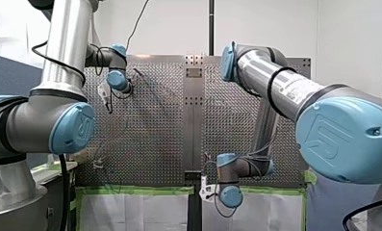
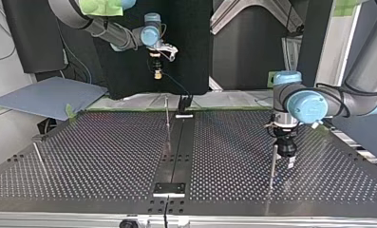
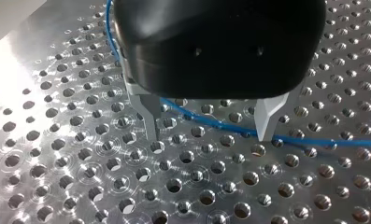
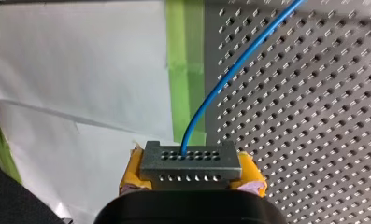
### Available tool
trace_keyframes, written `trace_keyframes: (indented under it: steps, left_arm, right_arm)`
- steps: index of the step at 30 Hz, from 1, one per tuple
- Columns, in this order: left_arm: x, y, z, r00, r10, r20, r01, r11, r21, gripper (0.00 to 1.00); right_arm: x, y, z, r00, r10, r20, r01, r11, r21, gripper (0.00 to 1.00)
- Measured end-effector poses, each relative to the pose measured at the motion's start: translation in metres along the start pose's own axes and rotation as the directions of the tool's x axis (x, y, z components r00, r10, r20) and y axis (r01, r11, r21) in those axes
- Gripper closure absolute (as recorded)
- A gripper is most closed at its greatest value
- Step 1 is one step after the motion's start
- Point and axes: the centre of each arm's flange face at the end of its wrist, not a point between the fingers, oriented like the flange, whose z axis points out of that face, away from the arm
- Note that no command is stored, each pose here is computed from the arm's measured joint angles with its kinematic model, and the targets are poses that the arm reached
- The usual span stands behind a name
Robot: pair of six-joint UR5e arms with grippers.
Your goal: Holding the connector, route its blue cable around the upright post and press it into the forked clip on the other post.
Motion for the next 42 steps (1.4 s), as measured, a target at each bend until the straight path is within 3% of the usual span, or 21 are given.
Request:
trace_keyframes:
  steps: [7, 12, 20, 27, 34, 42]
  left_arm:
    - [0.000, 0.000, 0.000, 1.0000, 0.000, -0.003, 0.000, 1.0000, -0.001, 0.00]
    - [0.000, 0.000, -0.001, 1.0000, 0.000, -0.004, 0.000, 1.0000, -0.001, 0.00]
    - [0.000, 0.000, 0.000, 1.0000, 0.000, -0.004, 0.000, 1.0000, -0.001, 0.00]
    - [0.000, 0.000, 0.000, 1.0000, 0.000, -0.004, 0.000, 1.0000, -0.001, 0.00]
    - [0.000, 0.000, -0.001, 1.0000, 0.000, -0.004, 0.000, 1.0000, -0.001, 0.00]
    - [0.001, 0.000, -0.001, 1.0000, 0.000, -0.006, 0.000, 1.0000, -0.002, 0.00]
  right_arm:
    - [-0.026, 0.027, 0.010, 0.9999, 0.014, 0.004, -0.014, 0.9998, -0.016, 1.00]
    - [-0.046, 0.036, 0.009, 0.9998, 0.009, 0.020, -0.009, 0.9997, -0.021, 1.00]
    - [-0.051, 0.034, 0.007, 0.9994, -0.026, 0.025, 0.026, 0.9997, -0.004, 1.00]
    - [-0.046, 0.029, 0.007, 0.9983, -0.053, 0.023, 0.052, 0.9981, 0.033, 1.00]
    - [-0.029, 0.025, 0.002, 0.9982, -0.058, 0.017, 0.058, 0.9972, 0.047, 1.00]
    - [-0.002, 0.027, -0.011, 0.9984, -0.047, -0.032, 0.048, 0.9976, 0.049, 1.00]
